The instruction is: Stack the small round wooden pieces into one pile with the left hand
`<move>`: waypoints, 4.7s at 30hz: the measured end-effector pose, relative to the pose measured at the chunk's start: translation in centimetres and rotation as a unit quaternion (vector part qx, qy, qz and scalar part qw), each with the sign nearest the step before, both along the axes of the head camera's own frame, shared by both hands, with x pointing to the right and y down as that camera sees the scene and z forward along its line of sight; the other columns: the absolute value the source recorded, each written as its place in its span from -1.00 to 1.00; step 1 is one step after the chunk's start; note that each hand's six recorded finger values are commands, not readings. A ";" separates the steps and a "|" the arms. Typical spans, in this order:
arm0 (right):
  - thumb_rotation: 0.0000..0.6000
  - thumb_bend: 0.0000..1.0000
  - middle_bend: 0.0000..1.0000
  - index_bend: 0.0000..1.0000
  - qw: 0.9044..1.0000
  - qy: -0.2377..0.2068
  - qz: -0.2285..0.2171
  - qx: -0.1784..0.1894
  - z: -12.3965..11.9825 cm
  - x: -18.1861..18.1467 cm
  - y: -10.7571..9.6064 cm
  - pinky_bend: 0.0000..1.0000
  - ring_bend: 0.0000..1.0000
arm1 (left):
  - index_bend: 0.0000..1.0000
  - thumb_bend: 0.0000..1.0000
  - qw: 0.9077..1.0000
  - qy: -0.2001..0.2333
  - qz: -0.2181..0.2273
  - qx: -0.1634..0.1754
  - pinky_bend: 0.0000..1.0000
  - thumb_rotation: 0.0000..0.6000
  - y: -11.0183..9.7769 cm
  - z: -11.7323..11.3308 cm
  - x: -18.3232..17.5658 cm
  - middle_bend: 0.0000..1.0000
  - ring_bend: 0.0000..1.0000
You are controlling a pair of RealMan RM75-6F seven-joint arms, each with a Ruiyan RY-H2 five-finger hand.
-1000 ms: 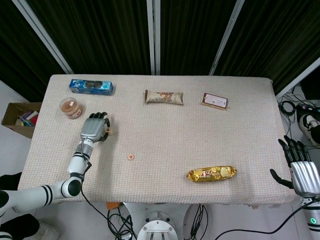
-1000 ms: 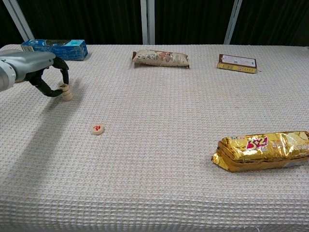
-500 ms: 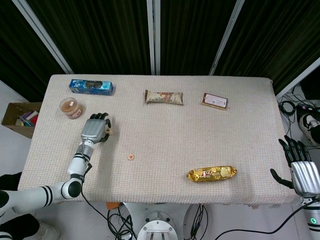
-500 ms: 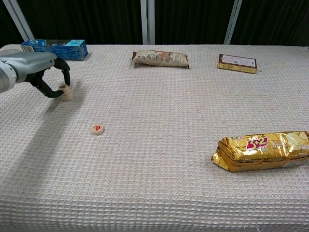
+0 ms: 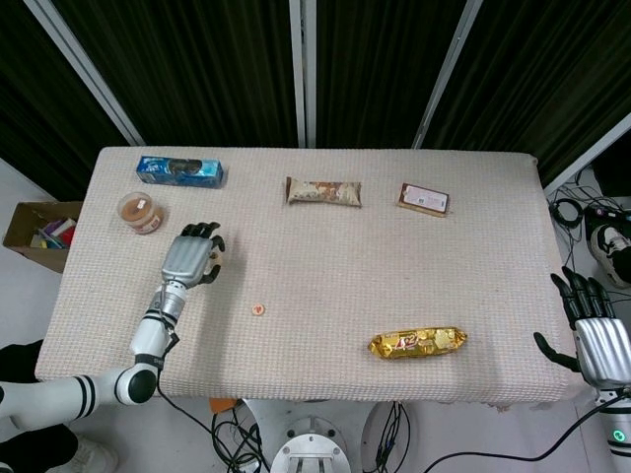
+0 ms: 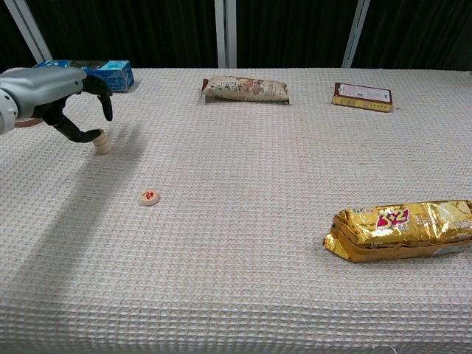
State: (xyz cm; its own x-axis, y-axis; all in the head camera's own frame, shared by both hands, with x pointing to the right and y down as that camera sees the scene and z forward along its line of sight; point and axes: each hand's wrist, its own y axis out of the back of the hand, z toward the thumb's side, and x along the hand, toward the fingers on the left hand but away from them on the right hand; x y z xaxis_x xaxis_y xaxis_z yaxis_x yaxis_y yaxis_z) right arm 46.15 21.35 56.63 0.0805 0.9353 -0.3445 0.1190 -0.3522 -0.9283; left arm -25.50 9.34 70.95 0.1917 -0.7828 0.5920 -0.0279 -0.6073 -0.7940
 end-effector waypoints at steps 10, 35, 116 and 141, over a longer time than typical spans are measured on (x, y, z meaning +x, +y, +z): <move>1.00 -0.54 -1.00 -1.00 1.000 -0.005 -0.006 0.000 0.1 -0.4 0.3 -1.00 -1.00 | -0.17 -0.33 0.992 0.064 0.109 -0.005 -0.71 1.00 6.1 -3.0 4.6 -0.76 -0.79; 1.00 -0.54 -1.00 -1.00 1.000 -0.005 -0.003 0.000 0.1 -0.2 0.7 -1.00 -1.00 | -0.13 -0.31 0.992 0.028 0.114 -0.043 -0.71 1.00 8.1 1.9 6.3 -0.76 -0.79; 1.00 -0.54 -1.00 -1.00 1.000 -0.006 0.005 0.000 0.2 0.2 0.7 -1.00 -1.00 | -0.13 -0.21 0.998 -0.033 -0.046 -0.018 -0.71 1.00 -1.3 2.1 -2.4 -0.76 -0.79; 1.00 -0.54 -1.00 -1.00 1.000 -0.005 0.007 0.001 0.1 0.3 0.7 -1.00 -1.00 | -0.21 -0.26 0.998 -0.036 -0.041 -0.018 -0.71 1.00 -1.3 2.1 -2.1 -0.76 -0.80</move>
